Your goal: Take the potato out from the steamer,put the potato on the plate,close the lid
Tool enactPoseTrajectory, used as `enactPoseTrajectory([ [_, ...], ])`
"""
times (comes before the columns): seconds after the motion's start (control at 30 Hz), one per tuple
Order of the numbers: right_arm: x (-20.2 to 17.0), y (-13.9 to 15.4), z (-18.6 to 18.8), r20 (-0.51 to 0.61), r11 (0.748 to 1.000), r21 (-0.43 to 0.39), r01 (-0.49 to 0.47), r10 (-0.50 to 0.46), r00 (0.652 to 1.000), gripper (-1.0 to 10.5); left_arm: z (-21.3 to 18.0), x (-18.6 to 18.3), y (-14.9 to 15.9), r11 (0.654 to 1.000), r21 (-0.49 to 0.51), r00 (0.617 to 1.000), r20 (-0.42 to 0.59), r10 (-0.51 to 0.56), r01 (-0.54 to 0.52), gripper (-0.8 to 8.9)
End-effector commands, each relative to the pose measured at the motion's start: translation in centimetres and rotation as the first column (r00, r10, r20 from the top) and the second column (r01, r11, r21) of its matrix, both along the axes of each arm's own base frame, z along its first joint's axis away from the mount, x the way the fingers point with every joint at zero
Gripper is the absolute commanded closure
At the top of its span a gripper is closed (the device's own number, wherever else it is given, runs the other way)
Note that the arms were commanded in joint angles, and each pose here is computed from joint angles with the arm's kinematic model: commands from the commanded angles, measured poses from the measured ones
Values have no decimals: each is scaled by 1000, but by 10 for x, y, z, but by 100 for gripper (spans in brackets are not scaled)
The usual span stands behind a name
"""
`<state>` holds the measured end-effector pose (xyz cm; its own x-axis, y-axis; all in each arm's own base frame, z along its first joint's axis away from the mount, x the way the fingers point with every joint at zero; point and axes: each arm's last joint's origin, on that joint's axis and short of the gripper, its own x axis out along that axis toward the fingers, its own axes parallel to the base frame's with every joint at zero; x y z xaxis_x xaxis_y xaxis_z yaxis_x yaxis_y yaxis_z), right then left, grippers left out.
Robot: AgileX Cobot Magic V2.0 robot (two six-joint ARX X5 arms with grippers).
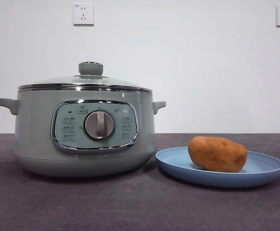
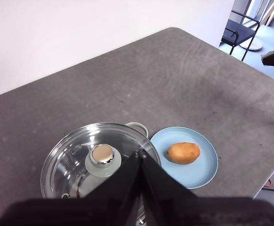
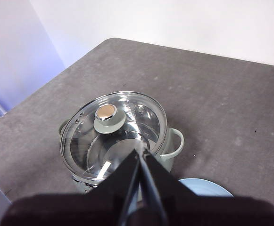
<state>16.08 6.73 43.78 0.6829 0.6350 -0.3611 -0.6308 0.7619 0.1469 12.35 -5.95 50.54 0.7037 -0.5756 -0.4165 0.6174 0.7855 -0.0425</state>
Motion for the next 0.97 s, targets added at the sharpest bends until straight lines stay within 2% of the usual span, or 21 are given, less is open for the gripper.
enactPoseTrajectory([
  [0.03, 0, 0, 1, 12, 1000, -1, -1, 1, 1000, 946, 0, 1, 0, 1000, -2, 1000, -2, 4, -4, 817],
  [0.43, 0, 0, 1, 12, 1000, -1, -1, 1, 1000, 945, 2, -6, 3, 1000, -11, 1000, 13, 10, -10, 817],
  [0.63, 0, 0, 1, 12, 1000, -1, -1, 1, 1000, 945, -3, 4, 4, 999, -17, 999, 39, 38, -37, 817],
  [0.8, 0, 0, 1, 12, 1000, -1, -1, 1, 1000, 945, -37, 17, -1, 997, -62, 996, 80, 43, -38, 817],
  [0.97, 0, 0, 1, 12, 1000, -1, -1, 1, 1000, 946, -101, 20, -2, 982, -175, 990, 112, 90, -69, 817],
])
